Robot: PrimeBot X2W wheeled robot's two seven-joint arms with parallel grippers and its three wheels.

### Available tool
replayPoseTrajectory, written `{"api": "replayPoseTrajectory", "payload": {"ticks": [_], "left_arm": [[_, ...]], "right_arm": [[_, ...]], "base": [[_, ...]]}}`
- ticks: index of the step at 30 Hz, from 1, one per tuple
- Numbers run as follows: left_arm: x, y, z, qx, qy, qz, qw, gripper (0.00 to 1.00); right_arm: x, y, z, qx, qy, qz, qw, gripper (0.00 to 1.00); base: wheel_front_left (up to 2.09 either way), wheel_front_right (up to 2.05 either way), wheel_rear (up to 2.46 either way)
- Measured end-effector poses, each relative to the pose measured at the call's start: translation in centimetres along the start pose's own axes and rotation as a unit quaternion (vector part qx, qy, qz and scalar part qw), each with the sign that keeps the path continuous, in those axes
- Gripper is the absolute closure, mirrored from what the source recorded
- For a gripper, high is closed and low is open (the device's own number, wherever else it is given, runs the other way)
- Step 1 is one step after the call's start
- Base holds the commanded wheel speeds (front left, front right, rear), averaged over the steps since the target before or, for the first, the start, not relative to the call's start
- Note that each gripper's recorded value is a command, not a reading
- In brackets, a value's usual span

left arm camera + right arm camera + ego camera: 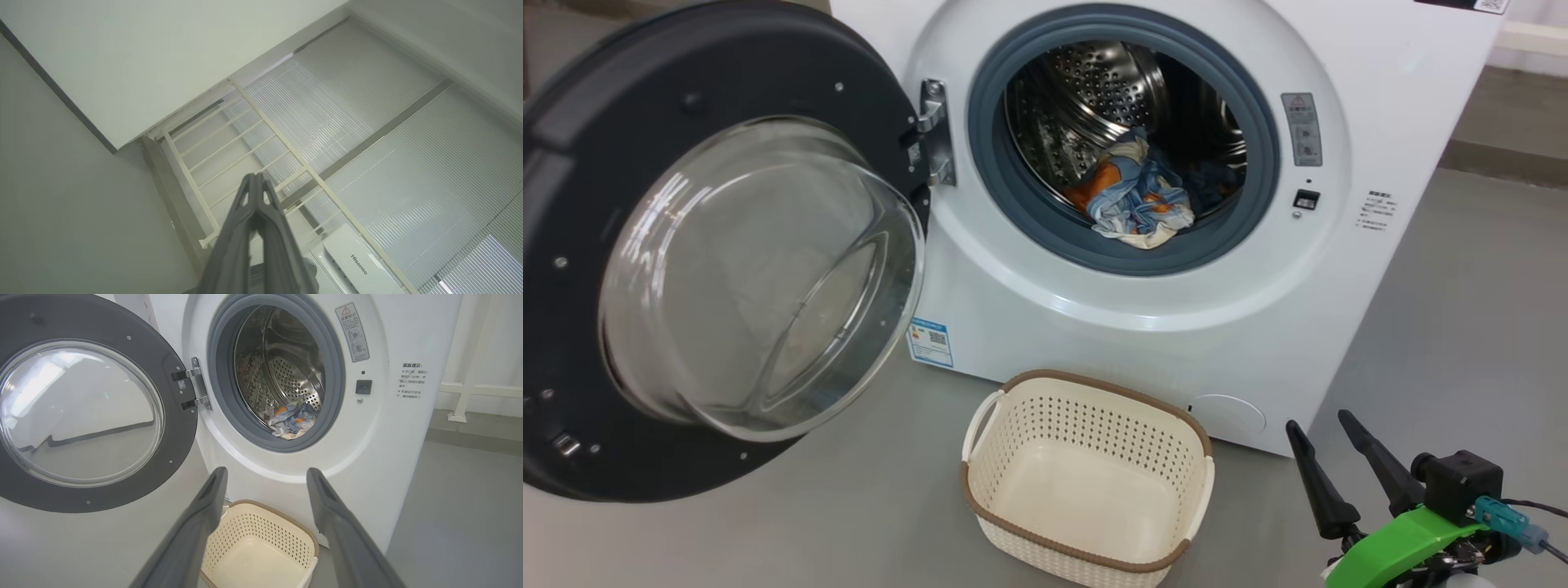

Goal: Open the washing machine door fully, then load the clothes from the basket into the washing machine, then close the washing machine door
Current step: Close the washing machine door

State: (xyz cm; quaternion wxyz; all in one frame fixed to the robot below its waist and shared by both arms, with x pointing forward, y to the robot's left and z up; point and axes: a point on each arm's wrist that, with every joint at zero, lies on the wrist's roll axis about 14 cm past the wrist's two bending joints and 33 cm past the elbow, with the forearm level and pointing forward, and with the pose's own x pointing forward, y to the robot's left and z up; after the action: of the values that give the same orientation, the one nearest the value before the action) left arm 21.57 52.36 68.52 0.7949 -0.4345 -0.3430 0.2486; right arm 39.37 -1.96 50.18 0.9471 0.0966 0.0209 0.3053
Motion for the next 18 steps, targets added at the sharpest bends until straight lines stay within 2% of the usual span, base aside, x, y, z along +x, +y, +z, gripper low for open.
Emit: {"api": "replayPoseTrajectory", "payload": {"ticks": [13,18], "left_arm": [[1.4,6.2,-3.5,-0.097,0.031,0.103,0.989,1.0],[1.2,8.3,-4.9,-0.112,0.04,0.14,0.983,1.0]], "right_arm": [[-1.0,-3.2,-1.7,-0.004,0.026,-0.028,0.999,0.0],[-0.5,-3.9,-1.6,-0.012,0.026,-0.026,0.999,0.0]], "base": [[0.0,0.0,0.0],[0.0,0.0,0.0]]}}
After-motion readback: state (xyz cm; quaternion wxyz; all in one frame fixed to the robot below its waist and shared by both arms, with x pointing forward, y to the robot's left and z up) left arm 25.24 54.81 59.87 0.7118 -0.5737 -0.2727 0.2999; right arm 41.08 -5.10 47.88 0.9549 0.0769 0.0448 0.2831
